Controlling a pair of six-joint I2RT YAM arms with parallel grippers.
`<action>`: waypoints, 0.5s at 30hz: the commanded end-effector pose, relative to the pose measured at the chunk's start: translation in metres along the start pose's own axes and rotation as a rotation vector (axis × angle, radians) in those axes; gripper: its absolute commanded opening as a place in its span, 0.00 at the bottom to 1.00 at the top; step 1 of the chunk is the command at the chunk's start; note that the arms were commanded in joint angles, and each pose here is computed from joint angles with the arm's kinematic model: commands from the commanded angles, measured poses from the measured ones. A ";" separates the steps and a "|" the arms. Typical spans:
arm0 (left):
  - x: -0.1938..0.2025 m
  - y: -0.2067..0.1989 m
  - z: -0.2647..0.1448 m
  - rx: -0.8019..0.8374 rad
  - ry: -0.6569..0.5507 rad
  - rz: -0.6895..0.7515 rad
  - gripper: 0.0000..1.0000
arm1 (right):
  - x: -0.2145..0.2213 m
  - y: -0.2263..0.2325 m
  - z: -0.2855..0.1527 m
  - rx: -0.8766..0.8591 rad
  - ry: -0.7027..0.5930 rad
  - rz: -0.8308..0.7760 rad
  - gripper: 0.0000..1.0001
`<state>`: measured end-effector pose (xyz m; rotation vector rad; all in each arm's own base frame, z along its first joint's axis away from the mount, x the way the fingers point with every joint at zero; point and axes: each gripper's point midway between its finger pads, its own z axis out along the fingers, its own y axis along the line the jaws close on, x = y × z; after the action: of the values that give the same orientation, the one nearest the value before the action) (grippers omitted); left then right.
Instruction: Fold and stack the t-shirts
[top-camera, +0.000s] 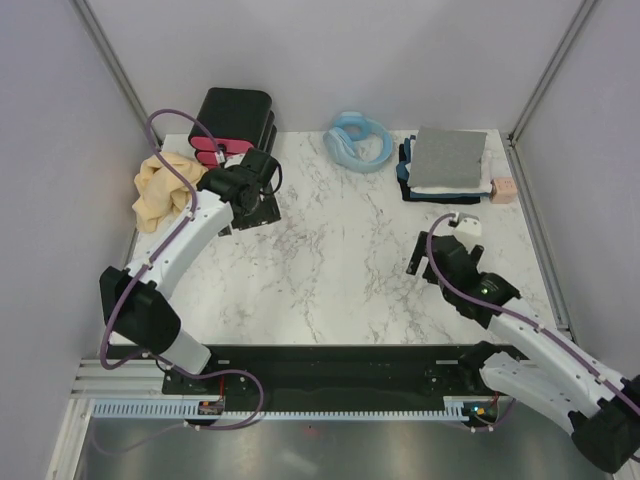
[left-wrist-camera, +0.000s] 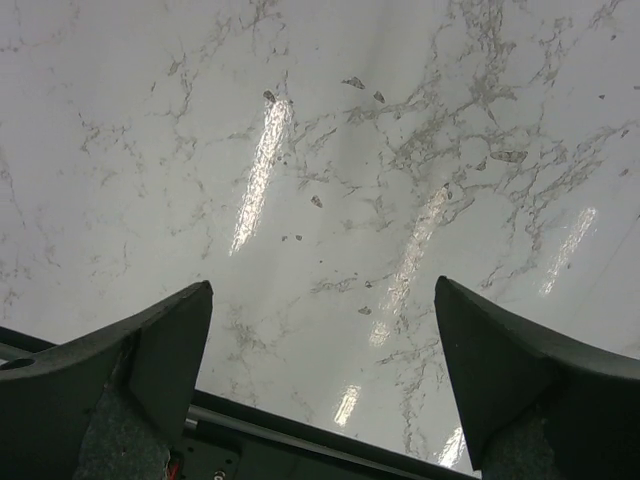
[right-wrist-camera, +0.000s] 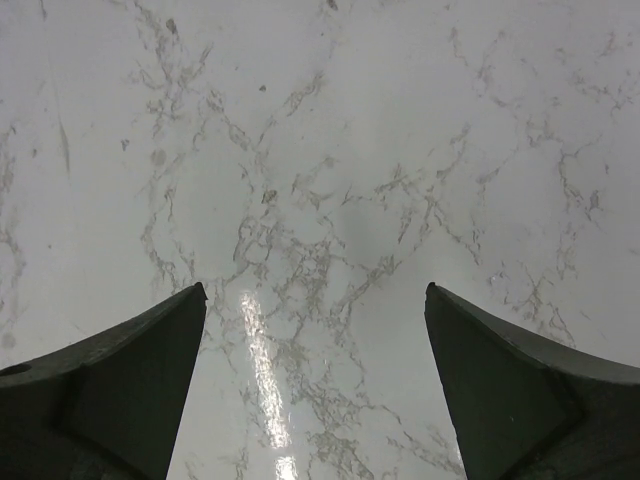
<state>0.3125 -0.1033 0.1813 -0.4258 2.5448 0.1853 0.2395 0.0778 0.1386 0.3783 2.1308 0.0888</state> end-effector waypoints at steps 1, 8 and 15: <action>-0.025 -0.001 -0.009 -0.014 -0.074 -0.004 1.00 | -0.012 0.038 0.006 -0.100 0.049 -0.103 0.98; -0.063 -0.028 -0.025 0.066 -0.117 -0.044 1.00 | -0.033 0.068 0.010 -0.148 0.054 -0.140 0.98; -0.065 -0.029 -0.031 0.058 -0.088 -0.015 1.00 | -0.024 0.086 0.019 -0.188 0.120 -0.162 0.98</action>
<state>0.3664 -0.1282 0.2322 -0.4461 2.4366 0.0891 0.2792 0.1325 0.1587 0.1358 2.2335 0.1561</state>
